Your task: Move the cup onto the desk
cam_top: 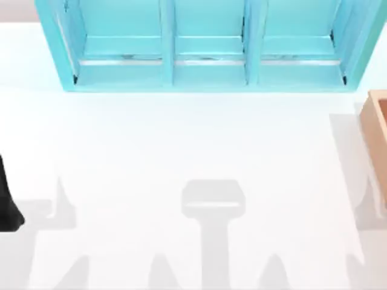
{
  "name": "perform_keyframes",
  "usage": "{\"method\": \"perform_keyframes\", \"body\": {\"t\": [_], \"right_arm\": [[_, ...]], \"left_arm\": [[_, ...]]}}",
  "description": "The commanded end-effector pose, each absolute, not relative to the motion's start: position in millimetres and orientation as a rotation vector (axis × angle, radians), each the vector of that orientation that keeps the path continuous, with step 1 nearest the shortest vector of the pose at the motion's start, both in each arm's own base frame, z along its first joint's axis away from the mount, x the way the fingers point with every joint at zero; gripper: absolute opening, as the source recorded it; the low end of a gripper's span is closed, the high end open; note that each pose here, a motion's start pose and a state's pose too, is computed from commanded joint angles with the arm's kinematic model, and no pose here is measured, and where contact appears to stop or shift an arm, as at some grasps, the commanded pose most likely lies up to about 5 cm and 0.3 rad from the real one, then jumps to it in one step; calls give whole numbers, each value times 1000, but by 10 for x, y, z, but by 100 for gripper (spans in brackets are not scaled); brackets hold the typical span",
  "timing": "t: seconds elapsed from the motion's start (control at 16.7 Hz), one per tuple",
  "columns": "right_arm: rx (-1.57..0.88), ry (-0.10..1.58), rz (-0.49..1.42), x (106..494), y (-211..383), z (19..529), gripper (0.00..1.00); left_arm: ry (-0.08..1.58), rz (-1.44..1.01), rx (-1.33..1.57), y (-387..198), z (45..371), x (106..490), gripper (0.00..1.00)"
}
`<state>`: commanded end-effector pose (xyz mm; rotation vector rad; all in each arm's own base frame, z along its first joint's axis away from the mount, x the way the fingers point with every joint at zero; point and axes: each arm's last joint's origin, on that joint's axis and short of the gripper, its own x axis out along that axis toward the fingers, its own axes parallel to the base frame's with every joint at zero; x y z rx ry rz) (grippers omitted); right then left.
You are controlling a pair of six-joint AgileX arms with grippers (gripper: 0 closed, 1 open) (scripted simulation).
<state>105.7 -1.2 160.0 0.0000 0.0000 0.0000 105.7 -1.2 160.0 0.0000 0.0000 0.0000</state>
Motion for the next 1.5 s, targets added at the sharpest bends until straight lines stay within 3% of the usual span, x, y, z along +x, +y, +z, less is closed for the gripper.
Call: {"method": "perform_keyframes", "body": {"t": [0.24, 0.42, 0.72, 1.08, 1.32, 1.5], "right_arm": [[-18, 34, -20, 1058, -32, 1656, 100], [-72, 168, -77, 1077, -98, 1852, 100], [-147, 659, -153, 1302, -318, 2185, 100], [-89, 1283, -103, 1745, -797, 2366, 100], [-21, 1497, -38, 1942, -1105, 2442, 100], [9, 1563, -9, 2011, -1230, 2462, 100]], "left_arm": [[0, 0, 0, -12, 1600, 1057, 100], [0, 0, 0, -12, 1600, 1057, 100], [0, 0, 0, -12, 1600, 1057, 100], [0, 0, 0, -12, 1600, 1057, 100], [0, 0, 0, -12, 1600, 1057, 100], [0, 0, 0, -12, 1600, 1057, 100]]}}
